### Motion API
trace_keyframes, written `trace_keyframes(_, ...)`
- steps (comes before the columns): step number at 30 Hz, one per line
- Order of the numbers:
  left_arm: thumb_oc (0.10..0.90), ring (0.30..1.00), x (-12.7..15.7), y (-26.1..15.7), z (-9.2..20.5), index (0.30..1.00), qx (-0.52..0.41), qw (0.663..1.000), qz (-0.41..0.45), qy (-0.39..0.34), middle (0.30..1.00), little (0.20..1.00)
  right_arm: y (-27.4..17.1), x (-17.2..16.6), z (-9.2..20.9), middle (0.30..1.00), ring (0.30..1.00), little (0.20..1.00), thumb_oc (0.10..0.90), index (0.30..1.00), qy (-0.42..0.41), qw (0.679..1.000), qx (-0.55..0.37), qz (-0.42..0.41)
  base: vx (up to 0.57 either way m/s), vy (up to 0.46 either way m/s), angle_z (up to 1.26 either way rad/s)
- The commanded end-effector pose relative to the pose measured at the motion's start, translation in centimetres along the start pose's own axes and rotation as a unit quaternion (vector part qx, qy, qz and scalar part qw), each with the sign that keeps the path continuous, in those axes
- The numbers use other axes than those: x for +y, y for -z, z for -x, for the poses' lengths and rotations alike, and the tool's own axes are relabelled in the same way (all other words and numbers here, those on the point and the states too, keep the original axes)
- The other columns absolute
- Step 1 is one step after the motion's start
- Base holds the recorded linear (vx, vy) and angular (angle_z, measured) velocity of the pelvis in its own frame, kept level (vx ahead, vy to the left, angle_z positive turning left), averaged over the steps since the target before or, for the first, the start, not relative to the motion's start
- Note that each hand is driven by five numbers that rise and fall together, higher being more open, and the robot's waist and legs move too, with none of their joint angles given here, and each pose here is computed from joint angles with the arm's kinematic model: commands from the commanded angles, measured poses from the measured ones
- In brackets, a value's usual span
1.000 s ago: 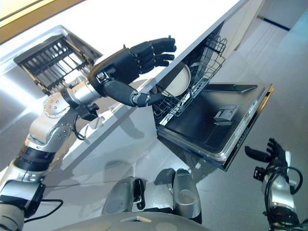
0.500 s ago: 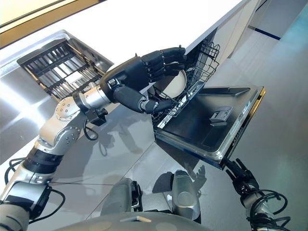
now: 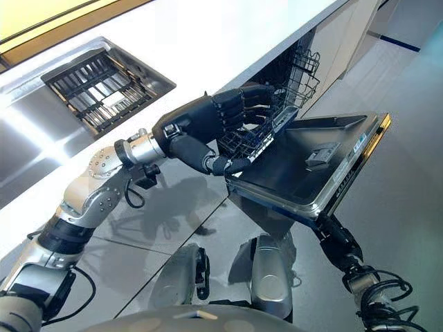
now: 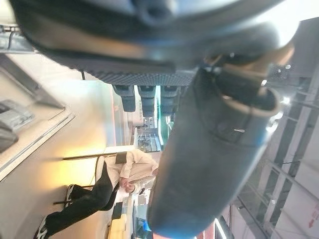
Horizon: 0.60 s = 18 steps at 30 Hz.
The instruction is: Pick up plates and place into dishwasher.
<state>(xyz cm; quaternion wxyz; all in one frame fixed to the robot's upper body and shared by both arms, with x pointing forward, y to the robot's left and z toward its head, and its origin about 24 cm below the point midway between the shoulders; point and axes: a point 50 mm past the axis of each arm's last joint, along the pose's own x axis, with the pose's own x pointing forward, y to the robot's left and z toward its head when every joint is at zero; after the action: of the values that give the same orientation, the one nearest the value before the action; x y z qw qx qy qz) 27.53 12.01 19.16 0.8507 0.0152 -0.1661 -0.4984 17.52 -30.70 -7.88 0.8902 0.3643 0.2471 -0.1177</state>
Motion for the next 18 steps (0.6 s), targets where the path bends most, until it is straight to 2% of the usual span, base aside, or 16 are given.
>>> trace_keyframes(1,0.800,0.900,-1.2,-3.5,-1.1,0.900,-0.129,0.991,-0.016,0.036,0.900,0.900,-3.2,18.5,-4.3,0.900,0.900,0.900,0.800,0.900,-0.393,0.915,-0.076,0.041,0.00,0.000,0.00)
trace_keyframes(6,0.800,0.900,-0.3,-3.7,-1.7,0.900,-0.124,0.992,-0.018,0.017,0.900,0.900,-7.3,24.3,-3.6,0.900,0.900,0.900,0.800,0.900,-0.469,0.868,-0.148,0.068,0.01,-0.011,-0.08)
trace_keyframes(8,0.800,0.900,-0.1,-4.0,-1.9,0.900,-0.125,0.992,-0.020,0.015,0.900,0.900,-8.1,25.6,-3.3,0.900,0.900,0.900,0.800,0.900,-0.480,0.859,-0.163,0.076,0.01,-0.032,-0.04)
trace_keyframes(12,0.800,0.900,0.1,-4.4,-2.4,0.900,-0.134,0.990,-0.027,0.022,0.900,0.900,-9.2,27.4,-3.1,0.900,0.900,0.900,0.800,0.900,-0.500,0.844,-0.179,0.073,0.01,-0.037,-0.01)
trace_keyframes(18,0.800,0.900,0.0,-4.7,-3.0,0.900,-0.144,0.989,-0.027,0.032,0.900,0.900,-9.4,28.7,-3.3,0.900,0.900,0.900,0.800,0.900,-0.504,0.841,-0.182,0.068,0.01,-0.021,0.16)
